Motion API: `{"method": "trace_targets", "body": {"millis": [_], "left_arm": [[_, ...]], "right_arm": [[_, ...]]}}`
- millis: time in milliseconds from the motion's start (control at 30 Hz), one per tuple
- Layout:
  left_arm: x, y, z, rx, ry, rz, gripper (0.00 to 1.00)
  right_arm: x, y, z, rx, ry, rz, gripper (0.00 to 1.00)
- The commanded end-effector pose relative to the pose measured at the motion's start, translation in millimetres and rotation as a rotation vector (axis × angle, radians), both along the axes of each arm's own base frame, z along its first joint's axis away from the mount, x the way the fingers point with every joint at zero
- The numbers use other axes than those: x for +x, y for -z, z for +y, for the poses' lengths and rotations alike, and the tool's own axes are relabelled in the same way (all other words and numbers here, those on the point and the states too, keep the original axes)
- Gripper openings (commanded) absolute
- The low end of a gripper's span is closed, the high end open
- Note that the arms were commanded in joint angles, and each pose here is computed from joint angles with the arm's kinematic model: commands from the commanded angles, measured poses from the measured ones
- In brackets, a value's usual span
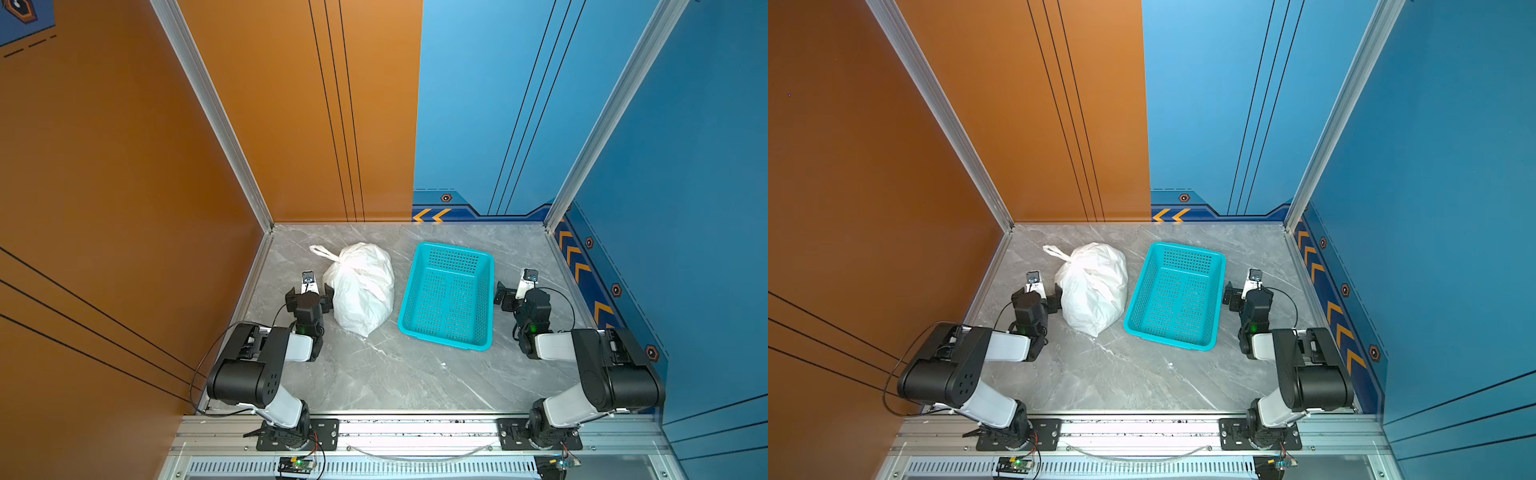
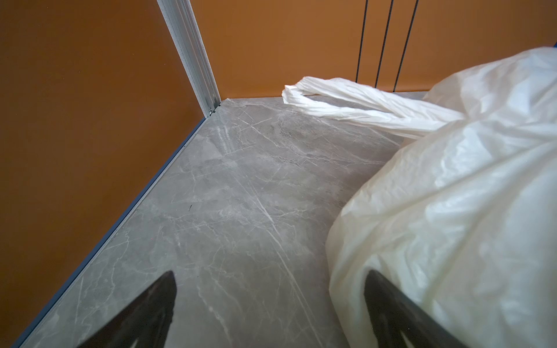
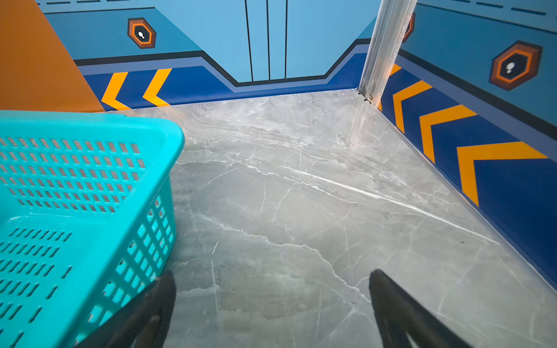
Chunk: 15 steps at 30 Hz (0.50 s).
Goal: Untie the knot of the plastic bag and take out the fruit
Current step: Move the basket to the top-right of the table.
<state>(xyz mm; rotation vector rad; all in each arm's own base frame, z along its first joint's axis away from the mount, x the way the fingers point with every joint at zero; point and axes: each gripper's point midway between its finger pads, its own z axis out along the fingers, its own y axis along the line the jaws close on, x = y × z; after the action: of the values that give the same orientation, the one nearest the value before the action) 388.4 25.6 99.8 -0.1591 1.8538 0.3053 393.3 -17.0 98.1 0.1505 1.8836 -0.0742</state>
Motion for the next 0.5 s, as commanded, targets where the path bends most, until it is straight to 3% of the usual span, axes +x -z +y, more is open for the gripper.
{"method": "trace_targets", "body": {"millis": [0, 467], "left_arm": [[-1.2, 2.6, -1.9, 0.004, 0.01, 0.004, 0.98], [-0.8, 3.2, -1.9, 0.005, 0.012, 0.006, 0.98]], "right_arm": [[1.2, 5.6, 2.1, -0.004, -0.02, 0.023, 1.0], [1.2, 5.5, 2.1, -0.005, -0.02, 0.023, 1.0]]}}
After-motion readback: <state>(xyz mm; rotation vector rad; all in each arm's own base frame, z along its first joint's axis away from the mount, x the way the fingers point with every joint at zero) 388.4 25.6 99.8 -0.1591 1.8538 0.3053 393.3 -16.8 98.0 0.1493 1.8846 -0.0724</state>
